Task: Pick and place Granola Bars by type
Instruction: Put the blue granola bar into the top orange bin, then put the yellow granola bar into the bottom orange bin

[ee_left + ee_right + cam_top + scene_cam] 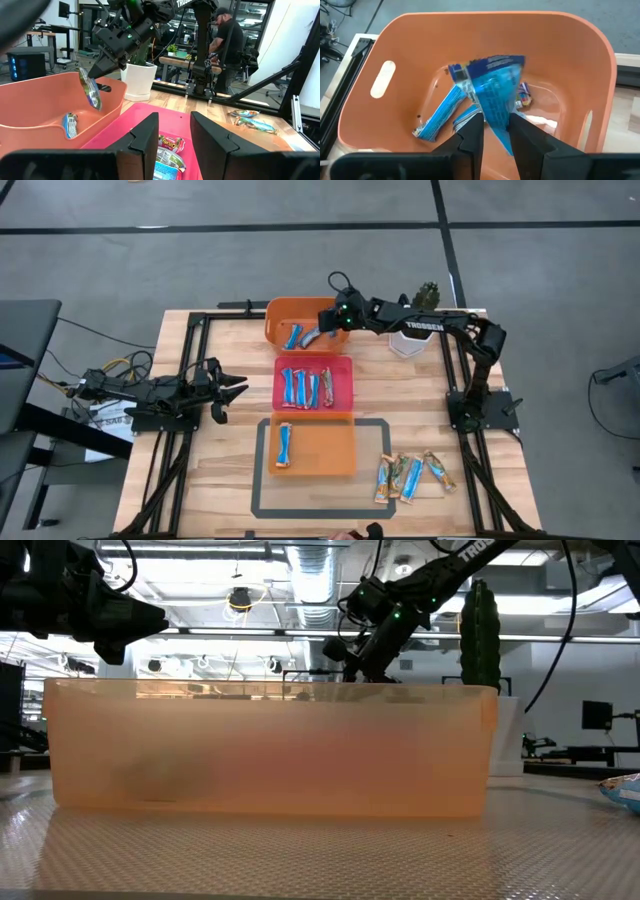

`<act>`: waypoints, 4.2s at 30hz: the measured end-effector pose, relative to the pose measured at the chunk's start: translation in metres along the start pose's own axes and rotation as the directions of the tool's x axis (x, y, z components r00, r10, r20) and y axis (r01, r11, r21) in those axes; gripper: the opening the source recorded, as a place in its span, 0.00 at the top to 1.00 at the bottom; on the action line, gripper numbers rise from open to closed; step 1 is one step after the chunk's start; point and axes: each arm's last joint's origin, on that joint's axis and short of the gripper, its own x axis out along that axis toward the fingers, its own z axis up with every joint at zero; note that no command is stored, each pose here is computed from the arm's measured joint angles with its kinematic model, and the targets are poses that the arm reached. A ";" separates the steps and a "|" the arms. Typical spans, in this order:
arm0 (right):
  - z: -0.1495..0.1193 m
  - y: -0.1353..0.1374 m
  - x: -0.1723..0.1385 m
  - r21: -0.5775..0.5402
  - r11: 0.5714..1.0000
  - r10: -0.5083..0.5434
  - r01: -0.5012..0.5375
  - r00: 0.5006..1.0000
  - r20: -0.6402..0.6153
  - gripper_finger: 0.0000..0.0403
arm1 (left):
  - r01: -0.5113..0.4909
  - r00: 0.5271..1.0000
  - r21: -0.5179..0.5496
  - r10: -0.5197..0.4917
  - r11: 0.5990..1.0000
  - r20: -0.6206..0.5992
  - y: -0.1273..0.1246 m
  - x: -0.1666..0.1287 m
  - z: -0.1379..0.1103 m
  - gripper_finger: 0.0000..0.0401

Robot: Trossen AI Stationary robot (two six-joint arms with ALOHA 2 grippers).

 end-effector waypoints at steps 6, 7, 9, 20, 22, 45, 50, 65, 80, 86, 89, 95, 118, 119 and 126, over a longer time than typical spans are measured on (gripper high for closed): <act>0.000 0.000 0.000 0.000 1.000 0.000 0.000 1.000 0.000 0.80 | 0.000 1.000 0.000 0.000 1.000 0.000 0.000 0.000 0.000 0.74; 0.000 0.000 0.000 0.000 1.000 0.000 0.000 1.000 0.000 0.80 | 0.000 1.000 0.000 0.000 1.000 0.000 0.000 0.000 0.000 0.74; 0.000 0.000 0.000 0.000 1.000 0.000 0.000 1.000 0.000 0.80 | 0.000 1.000 0.000 0.000 1.000 0.000 0.000 0.000 0.000 0.74; -0.002 0.003 -0.001 -0.005 1.000 0.015 -0.015 1.000 -0.007 0.80 | 0.000 1.000 0.000 0.000 1.000 0.000 0.000 0.000 0.000 0.74; -0.003 0.006 -0.004 -0.008 0.999 0.040 -0.040 0.999 -0.014 0.80 | 0.000 1.000 0.000 0.000 1.000 0.000 0.000 0.000 0.000 0.74; -0.037 0.079 -0.099 -0.049 0.767 0.589 -0.640 0.732 -0.342 0.80 | 0.000 1.000 0.000 0.000 1.000 0.000 0.000 0.000 0.000 0.74; -0.050 0.093 -0.130 -0.072 0.710 0.632 -0.700 0.679 -0.373 0.80 | 0.000 1.000 0.000 0.000 1.000 0.000 0.000 0.000 0.000 0.74; -0.122 0.071 -0.186 -0.167 0.662 0.598 -0.731 0.649 -0.470 0.80 | 0.000 1.000 0.000 0.000 1.000 0.000 0.000 0.000 0.000 0.74; -0.221 0.019 -0.187 0.171 0.910 0.389 -0.378 0.633 -0.669 0.80 | 0.000 1.000 0.000 0.000 1.000 0.000 0.000 0.000 0.000 0.74; -0.237 0.014 -0.185 0.214 0.958 0.287 -0.191 0.636 -0.717 0.80 | 0.000 1.000 0.000 0.000 1.000 0.000 0.000 0.000 0.000 0.74; -0.240 0.013 -0.178 0.209 0.966 0.258 -0.154 0.651 -0.714 0.80 | 0.000 1.000 0.000 0.000 1.000 -0.001 0.000 0.000 0.000 0.74; -0.238 0.012 -0.165 0.209 0.972 0.229 -0.112 0.670 -0.706 0.80 | 0.000 1.000 0.000 0.000 1.000 0.000 0.000 0.000 0.000 0.74; -0.236 0.001 -0.162 0.156 0.987 0.132 -0.025 0.680 -0.721 0.80 | 0.000 1.000 0.000 0.000 1.000 0.000 0.000 0.000 0.000 0.74; -0.236 0.001 -0.162 0.153 0.988 0.127 -0.022 0.678 -0.724 0.80 | 0.000 1.000 0.000 0.000 1.000 0.000 0.000 0.000 0.000 0.74; -0.237 -0.004 -0.166 0.130 0.991 0.094 0.012 0.620 -0.779 0.80 | 0.000 1.000 0.000 0.000 1.000 -0.001 0.000 0.000 0.000 0.74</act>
